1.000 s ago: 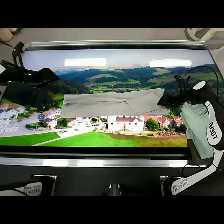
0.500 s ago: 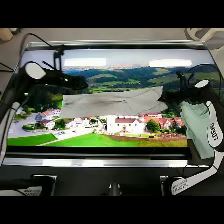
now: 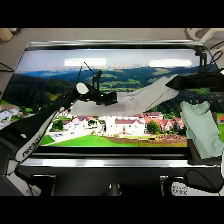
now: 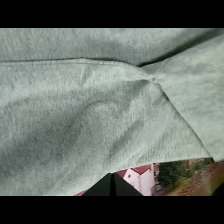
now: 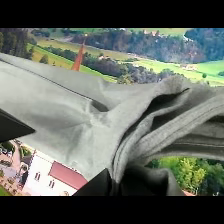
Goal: Fold the shirts.
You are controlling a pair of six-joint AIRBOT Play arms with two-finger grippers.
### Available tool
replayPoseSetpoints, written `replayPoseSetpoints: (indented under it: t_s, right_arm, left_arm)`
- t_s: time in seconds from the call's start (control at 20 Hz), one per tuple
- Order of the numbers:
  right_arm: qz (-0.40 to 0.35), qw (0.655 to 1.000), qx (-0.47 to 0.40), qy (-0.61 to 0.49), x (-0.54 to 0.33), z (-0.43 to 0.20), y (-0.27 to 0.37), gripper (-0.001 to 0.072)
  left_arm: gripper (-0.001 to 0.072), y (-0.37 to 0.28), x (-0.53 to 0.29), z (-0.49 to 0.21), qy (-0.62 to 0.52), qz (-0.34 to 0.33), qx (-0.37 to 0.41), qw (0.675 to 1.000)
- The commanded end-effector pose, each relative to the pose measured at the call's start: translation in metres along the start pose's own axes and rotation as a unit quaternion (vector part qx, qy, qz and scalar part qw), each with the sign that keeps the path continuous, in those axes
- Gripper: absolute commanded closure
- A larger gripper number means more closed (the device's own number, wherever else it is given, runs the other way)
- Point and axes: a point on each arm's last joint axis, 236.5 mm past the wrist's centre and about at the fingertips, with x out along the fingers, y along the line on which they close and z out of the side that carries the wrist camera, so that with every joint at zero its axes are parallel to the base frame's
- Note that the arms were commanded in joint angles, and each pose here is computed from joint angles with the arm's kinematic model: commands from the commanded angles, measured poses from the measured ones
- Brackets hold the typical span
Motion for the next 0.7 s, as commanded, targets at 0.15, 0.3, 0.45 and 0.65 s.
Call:
replayPoseSetpoints:
  t_s: [0.15,0.3,0.45,0.65]
  right_arm:
    - [0.007,0.998,-0.053,-0.026,-0.064,0.005,0.067,0.0685]
    - [0.009,0.998,-0.059,-0.025,-0.077,0.000,0.082,0.0684]
    - [-0.018,0.998,-0.059,-0.026,-0.082,0.000,0.075,0.0685]
    - [-0.008,0.997,-0.067,-0.049,-0.050,0.021,0.083,0.0685]
  left_arm:
    - [0.0680,-0.050,0.084,-0.045,0.044,-0.090,-0.102,0.990]
    - [0.0680,-0.075,0.104,-0.058,0.035,-0.106,-0.103,0.988]
    - [0.0680,-0.078,0.100,-0.049,0.024,-0.111,-0.102,0.988]
    - [0.0681,-0.067,0.028,0.014,-0.026,-0.097,-0.013,0.995]
